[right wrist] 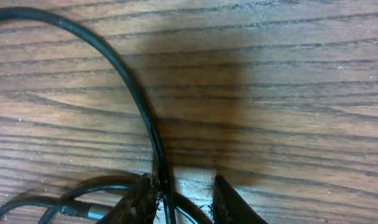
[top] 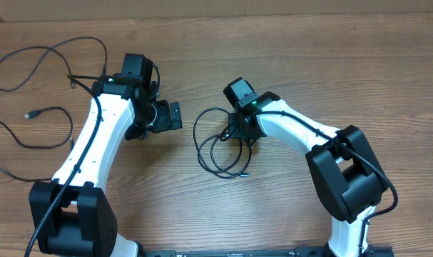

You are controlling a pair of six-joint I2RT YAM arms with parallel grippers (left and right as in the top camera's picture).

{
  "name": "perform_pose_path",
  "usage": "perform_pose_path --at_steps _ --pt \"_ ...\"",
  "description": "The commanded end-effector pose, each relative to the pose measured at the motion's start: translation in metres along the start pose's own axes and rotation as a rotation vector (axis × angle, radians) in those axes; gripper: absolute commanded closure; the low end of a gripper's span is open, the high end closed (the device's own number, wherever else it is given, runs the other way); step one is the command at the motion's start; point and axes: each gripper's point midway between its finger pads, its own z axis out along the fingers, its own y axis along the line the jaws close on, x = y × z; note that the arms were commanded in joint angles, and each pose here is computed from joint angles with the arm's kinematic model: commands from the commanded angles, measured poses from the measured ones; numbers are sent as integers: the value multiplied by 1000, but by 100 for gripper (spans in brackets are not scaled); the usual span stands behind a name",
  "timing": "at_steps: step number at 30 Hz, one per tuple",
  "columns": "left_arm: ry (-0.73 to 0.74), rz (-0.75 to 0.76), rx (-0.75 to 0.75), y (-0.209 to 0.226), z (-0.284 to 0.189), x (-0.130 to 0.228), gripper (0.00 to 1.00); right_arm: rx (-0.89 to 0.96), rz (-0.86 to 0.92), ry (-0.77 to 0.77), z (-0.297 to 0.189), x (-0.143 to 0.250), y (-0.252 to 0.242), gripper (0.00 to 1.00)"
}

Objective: Untangle cables

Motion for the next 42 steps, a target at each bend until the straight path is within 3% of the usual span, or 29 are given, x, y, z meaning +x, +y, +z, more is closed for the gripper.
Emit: perform_pose_path --at_steps 1,13,17,24,29,33,37,42 --pt "3 -13 -7 0 2 0 0 15 9 -5 4 0 -4 73" --pt "4 -13 -7 0 2 1 0 29 15 79 28 24 -11 75" --pt "3 -13 -7 0 2 0 1 34 20 92 27 26 -12 85" --pt "3 -13 -7 0 2 0 1 74 24 79 8 11 -12 96" --pt "3 -13 -7 0 2 0 1 109 22 63 -13 -4 -11 96" --pt "9 -14 -4 -1 2 2 0 -2 32 91 -31 -11 13 96" --pt "45 38 153 -28 0 8 0 -202 45 95 -76 -31 48 96" --pt "46 174 532 -83 -27 7 0 -472 -48 31 -166 -51 88 96"
